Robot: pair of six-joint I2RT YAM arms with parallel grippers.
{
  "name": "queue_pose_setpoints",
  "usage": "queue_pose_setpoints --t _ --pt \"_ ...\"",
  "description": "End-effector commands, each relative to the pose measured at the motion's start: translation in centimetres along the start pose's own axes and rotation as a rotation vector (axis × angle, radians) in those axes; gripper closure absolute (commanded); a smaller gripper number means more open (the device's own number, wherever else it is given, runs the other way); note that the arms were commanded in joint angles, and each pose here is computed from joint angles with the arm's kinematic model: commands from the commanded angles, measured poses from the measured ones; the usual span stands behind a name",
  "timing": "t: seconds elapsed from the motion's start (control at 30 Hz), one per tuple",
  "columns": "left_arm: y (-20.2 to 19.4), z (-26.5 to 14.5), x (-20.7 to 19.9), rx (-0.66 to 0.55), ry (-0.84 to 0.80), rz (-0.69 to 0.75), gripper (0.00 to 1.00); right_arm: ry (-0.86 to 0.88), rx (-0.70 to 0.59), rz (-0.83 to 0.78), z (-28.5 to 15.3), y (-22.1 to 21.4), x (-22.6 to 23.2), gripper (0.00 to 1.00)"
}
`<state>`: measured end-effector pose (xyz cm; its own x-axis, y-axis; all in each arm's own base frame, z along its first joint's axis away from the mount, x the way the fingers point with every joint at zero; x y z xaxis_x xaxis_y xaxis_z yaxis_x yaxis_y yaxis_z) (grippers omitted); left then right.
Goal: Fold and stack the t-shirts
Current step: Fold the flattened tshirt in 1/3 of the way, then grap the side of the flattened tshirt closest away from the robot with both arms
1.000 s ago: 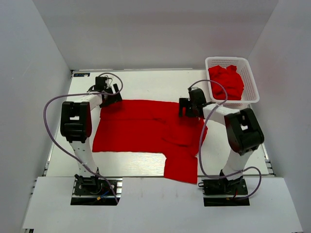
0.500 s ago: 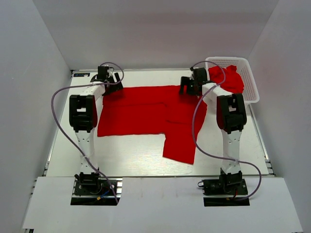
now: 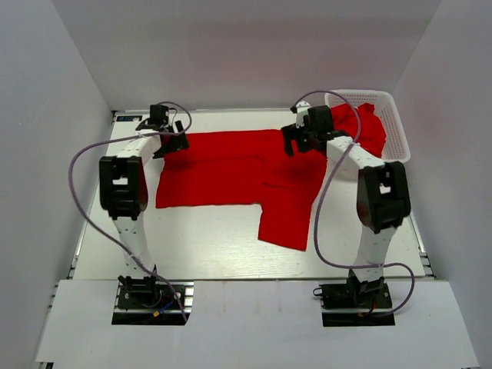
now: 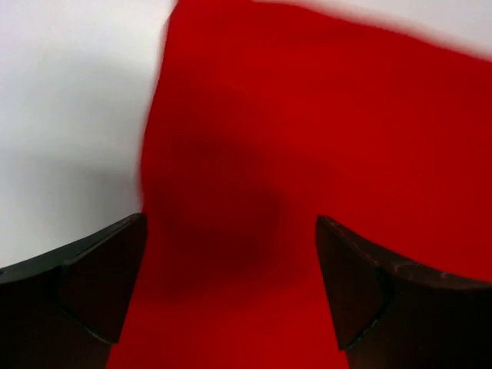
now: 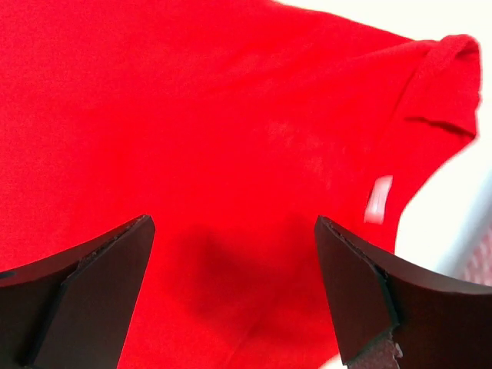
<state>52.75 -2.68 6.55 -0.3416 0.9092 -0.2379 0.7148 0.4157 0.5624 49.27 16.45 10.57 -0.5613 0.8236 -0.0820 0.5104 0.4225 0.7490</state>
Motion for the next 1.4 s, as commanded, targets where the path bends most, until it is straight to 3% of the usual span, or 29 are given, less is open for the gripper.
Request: queue_pose_setpoints --t 0.0,0.03,0.1,0.17,0.4,0.73,0.83,0.87,0.93,0.97,1.13,1.2,1.37 --pt "1.4 -9.5 2.1 -0.129 0.088 -0.088 0.00 -0.047 -0.082 -0.113 -4.8 2.2 2.3 0.10" --pt "-1.8 -9.4 4.2 -0.075 0.143 -0.140 0.00 -0.056 -0.054 -0.096 -5.9 0.7 2.9 0.10" --pt "-4.4 -10.6 5.8 -0.056 0.189 -0.188 0.00 -0.098 0.037 -0.031 -7.2 -3.7 4.5 0.10" --pt "-9.6 -11.3 8.3 0.004 0.246 -0.245 0.00 -0.101 0.012 0.082 -9.3 -4.7 6.0 0.10" --pt "-13.2 -11.0 10.0 0.040 0.287 -0.287 0.00 0.025 0.016 0.233 -12.6 -9.1 10.5 0.10" --pt "-16.8 -9.1 12.1 0.080 0.361 -0.314 0.04 0.028 0.092 0.231 -14.7 -13.9 12.4 0.10" --pt "-18.0 -8.5 12.2 0.107 0.357 -0.323 0.16 0.035 0.131 0.235 -14.9 -14.9 12.8 0.10" --pt "-18.4 -8.5 12.4 0.115 0.362 -0.321 0.27 0.034 0.134 0.242 -15.1 -15.0 12.8 0.10" --pt "-18.7 -8.4 12.4 0.120 0.355 -0.323 0.38 0.038 0.159 0.246 -15.5 -15.8 13.2 0.10" --pt "-19.1 -8.3 12.6 0.121 0.356 -0.322 0.51 0.041 0.168 0.253 -15.8 -16.1 13.4 0.10" --pt "-19.6 -8.2 11.7 0.134 0.284 -0.338 0.79 0.110 0.241 0.221 -16.8 -18.2 15.7 0.10" --pt "-19.7 -8.2 11.5 0.143 0.273 -0.330 1.00 0.122 0.297 0.219 -16.7 -19.6 16.7 0.10" --pt "-19.7 -8.2 11.5 0.143 0.273 -0.330 1.00 0.066 0.343 0.209 -16.3 -21.1 17.9 0.11"
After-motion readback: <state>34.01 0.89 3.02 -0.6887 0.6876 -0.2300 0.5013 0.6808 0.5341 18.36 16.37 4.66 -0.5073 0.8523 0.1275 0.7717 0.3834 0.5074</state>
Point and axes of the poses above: each gripper's point midway between its finger pads, its own z axis out along the fingers, its own x axis along the line the jaws close on, y = z × x, the point moved 2 cm from there along -z, back along the fingers, and after that the axes turned 9 degrees about -z, right-handed, at the moved point
